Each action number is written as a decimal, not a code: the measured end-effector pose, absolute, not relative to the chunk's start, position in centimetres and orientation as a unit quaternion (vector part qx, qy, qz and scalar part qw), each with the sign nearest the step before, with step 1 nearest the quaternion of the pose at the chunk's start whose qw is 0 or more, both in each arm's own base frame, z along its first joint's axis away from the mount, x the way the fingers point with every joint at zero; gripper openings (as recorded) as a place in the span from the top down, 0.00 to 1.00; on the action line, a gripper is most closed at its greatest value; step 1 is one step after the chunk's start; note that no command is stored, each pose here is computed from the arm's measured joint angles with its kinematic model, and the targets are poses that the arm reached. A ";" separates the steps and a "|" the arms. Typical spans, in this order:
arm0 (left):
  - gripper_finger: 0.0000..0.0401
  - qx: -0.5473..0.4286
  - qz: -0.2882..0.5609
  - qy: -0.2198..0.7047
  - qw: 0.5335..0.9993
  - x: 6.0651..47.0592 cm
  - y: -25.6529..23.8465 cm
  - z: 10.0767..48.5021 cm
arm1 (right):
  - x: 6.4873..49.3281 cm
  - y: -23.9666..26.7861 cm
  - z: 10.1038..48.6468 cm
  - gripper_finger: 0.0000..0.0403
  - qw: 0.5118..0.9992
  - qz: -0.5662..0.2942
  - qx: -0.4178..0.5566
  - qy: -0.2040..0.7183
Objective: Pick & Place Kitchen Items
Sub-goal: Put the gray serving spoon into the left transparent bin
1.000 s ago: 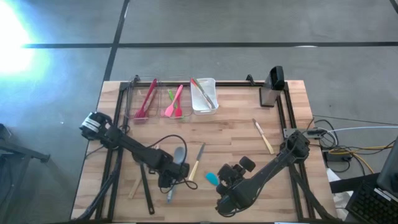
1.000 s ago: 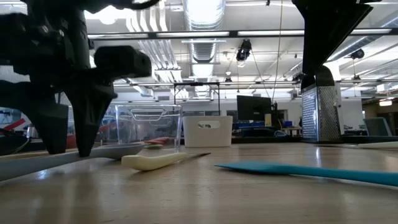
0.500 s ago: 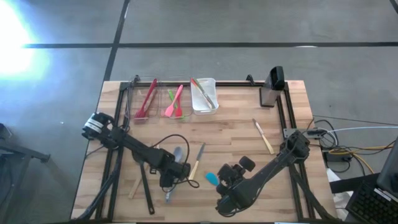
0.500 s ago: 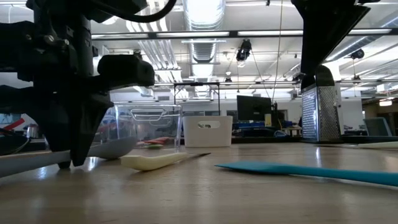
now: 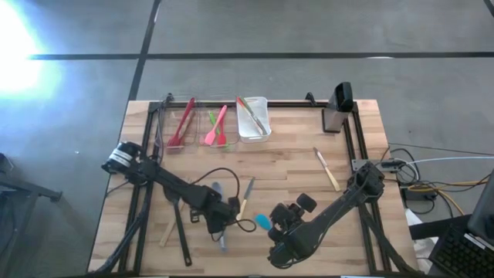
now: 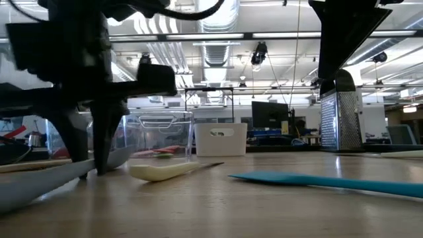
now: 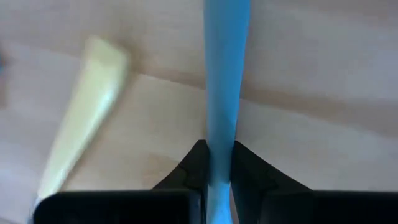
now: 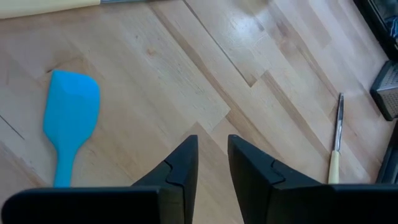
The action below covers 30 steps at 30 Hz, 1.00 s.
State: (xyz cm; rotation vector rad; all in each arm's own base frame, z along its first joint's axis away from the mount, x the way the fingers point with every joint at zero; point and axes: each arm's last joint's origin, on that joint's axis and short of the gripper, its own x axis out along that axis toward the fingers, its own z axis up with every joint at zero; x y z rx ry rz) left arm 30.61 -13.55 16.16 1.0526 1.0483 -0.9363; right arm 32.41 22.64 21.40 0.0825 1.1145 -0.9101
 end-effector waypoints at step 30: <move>0.90 0.154 0.180 0.177 0.955 18.6 4.0 40.8 | 32.5 22.5 21.4 0.80 0.757 -0.419 0.031 0.501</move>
